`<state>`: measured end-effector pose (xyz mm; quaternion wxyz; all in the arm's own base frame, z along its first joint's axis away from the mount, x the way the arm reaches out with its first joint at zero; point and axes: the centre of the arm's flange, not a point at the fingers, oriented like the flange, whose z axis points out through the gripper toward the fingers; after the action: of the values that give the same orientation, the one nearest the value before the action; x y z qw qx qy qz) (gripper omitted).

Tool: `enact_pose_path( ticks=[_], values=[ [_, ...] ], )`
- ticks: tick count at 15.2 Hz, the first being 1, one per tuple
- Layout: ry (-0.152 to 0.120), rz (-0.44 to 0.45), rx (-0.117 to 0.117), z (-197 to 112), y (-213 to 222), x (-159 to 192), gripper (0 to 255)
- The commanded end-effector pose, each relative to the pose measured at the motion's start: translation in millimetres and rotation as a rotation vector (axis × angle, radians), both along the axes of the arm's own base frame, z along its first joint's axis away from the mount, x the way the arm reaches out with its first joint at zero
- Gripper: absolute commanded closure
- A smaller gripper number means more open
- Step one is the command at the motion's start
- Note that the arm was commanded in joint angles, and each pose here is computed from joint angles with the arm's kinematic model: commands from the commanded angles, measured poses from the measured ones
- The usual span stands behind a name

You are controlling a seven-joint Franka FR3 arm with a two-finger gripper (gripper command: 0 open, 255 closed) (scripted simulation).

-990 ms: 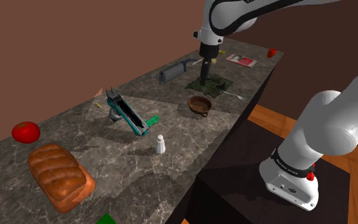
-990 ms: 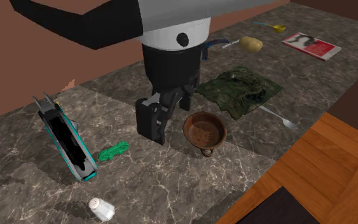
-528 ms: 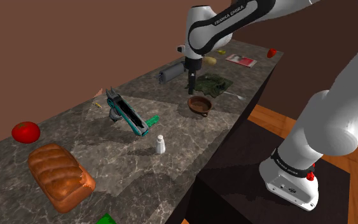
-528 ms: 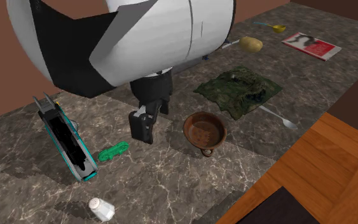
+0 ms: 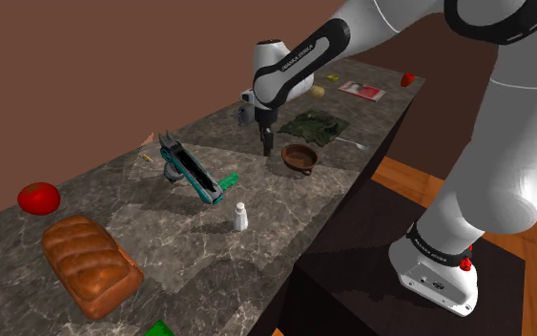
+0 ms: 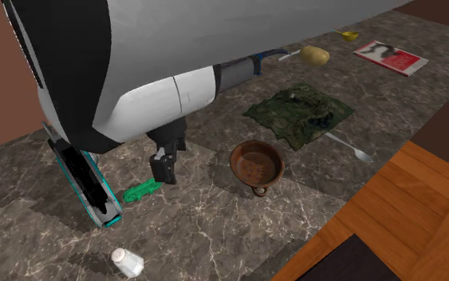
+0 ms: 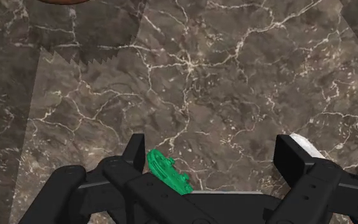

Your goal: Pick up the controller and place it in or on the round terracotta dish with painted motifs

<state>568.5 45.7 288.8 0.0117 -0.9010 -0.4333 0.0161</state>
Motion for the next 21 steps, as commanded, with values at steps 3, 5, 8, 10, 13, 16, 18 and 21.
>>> enact_pose_path(
  ticks=[3,5,8,10,13,16,18,21],
  values=[
    [-0.002,0.113,-0.004,-39,17,33,0],
    [-0.003,0.168,-0.006,-59,28,48,0],
    [-0.004,0.25,-0.009,-88,46,68,0],
    [-0.004,0.305,-0.012,-108,58,81,0],
    [-0.006,0.388,-0.015,-137,78,99,0],
    [-0.006,0.427,-0.016,-156,88,107,0],
    [-0.006,0.427,-0.016,-167,88,107,0],
    [-0.006,0.427,-0.016,-182,88,106,0]
  ],
)
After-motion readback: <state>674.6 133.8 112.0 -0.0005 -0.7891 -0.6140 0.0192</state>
